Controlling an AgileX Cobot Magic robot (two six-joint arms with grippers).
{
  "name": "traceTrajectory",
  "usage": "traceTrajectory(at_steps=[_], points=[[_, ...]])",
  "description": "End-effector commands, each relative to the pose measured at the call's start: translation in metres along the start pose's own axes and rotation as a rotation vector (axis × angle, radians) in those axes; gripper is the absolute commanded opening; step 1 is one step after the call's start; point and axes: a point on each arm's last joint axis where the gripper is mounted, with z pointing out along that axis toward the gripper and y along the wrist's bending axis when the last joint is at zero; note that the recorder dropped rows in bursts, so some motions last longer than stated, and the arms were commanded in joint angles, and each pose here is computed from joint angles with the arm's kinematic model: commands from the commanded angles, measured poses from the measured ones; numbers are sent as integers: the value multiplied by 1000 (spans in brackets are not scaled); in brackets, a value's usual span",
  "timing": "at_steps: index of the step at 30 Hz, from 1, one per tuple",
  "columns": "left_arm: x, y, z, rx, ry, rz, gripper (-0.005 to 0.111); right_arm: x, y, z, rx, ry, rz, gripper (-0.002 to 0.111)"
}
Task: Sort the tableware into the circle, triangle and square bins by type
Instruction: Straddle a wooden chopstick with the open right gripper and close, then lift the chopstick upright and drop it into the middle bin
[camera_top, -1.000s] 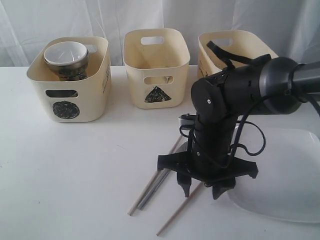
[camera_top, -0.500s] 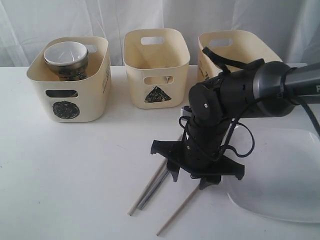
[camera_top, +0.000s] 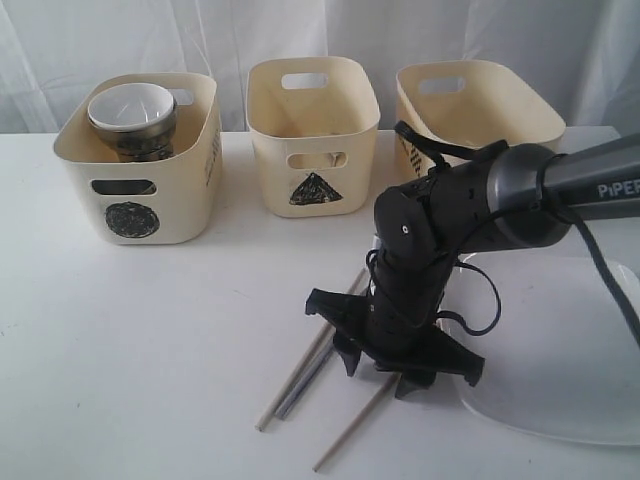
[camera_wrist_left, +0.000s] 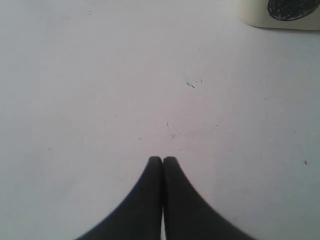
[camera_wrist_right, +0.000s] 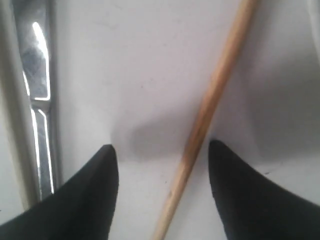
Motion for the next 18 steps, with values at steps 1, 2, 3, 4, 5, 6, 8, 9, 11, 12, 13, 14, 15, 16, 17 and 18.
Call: traceTrajectory(at_steps=[1, 2, 3, 4, 5, 6, 8, 9, 11, 12, 13, 14, 15, 16, 17, 18], points=[[4, 0, 1, 4, 30, -4, 0, -3, 0, 16, -6, -7, 14, 44], [4, 0, 1, 4, 30, -4, 0, -3, 0, 18, -3, -5, 14, 39], [4, 0, 1, 4, 30, -4, 0, -3, -1, 19, 7, 1, 15, 34], [4, 0, 1, 4, 30, -4, 0, -3, -1, 21, 12, 4, 15, 28], [4, 0, 1, 4, 30, -4, 0, -2, -2, 22, 21, 10, 15, 22], [4, 0, 1, 4, 30, -4, 0, -2, -3, 23, 28, 15, 15, 17], [4, 0, 1, 4, 30, -4, 0, -2, -3, 24, 35, 19, 15, 8], [4, 0, 1, 4, 30, -4, 0, -2, -3, 25, 36, 19, 15, 4], [4, 0, 1, 4, 30, -4, 0, -2, -3, 25, 31, 16, 13, 0], [4, 0, 1, 4, 30, -4, 0, -2, -2, 25, 25, 12, 0, 0], [4, 0, 1, 4, 30, -4, 0, -3, -2, 25, 22, 11, -9, 0], [4, 0, 1, 4, 30, -4, 0, -3, -2, 25, 21, 10, -33, 0], [4, 0, 1, 4, 30, -4, 0, -3, -2, 24, 18, 10, -51, 0], [4, 0, 1, 4, 30, -4, 0, -3, -1, 23, 7, 8, -71, 0], [4, 0, 1, 4, 30, -4, 0, -3, 0, 21, -6, 4, -96, 0], [4, 0, 1, 4, 30, -4, 0, -3, 1, 18, -16, 0, -117, 0]])
